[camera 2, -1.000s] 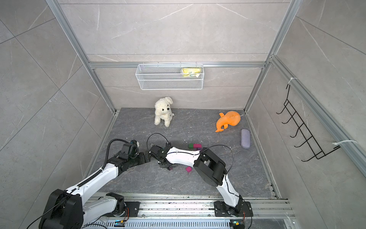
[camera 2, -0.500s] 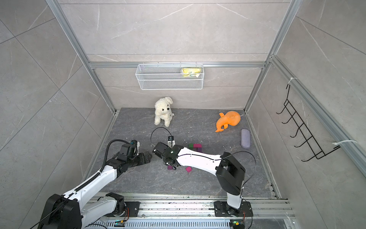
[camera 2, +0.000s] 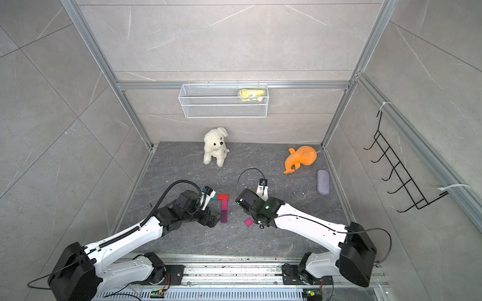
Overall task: Assemble the number 7 with building blocks
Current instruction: Pick up the building block from the center of the board, then place the building block at the center of the board.
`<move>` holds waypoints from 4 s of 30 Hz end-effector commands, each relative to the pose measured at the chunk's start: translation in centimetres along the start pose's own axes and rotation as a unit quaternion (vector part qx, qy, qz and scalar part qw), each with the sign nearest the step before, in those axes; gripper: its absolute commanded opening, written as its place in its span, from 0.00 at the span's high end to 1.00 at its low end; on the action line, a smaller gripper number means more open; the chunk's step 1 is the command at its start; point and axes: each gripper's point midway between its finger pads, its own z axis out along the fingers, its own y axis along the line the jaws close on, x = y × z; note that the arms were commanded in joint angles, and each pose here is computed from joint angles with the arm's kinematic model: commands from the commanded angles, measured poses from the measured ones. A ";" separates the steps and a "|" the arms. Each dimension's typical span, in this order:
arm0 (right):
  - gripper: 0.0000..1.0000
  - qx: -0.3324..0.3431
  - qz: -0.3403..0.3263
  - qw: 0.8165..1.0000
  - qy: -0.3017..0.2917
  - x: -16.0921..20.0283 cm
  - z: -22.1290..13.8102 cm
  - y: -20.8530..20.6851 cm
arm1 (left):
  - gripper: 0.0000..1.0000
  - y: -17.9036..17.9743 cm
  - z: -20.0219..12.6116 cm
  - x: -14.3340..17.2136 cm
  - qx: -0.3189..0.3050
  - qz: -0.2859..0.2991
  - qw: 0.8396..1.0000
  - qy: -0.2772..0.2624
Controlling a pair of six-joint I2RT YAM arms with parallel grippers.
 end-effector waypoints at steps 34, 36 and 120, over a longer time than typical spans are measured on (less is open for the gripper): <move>0.00 0.060 0.149 0.986 -0.039 -2.7 2.8 -13.8 | 0.19 -7.9 11.9 0.7 -0.027 0.171 0.973 0.151; 0.00 0.061 0.150 0.986 -0.037 -2.5 2.9 -14.0 | 0.22 -8.2 12.1 0.8 -0.022 0.174 0.973 0.152; 0.08 -0.177 -0.021 0.983 0.042 -1.0 5.6 -2.9 | 0.90 -1.9 4.4 7.0 -0.280 -0.204 0.928 0.134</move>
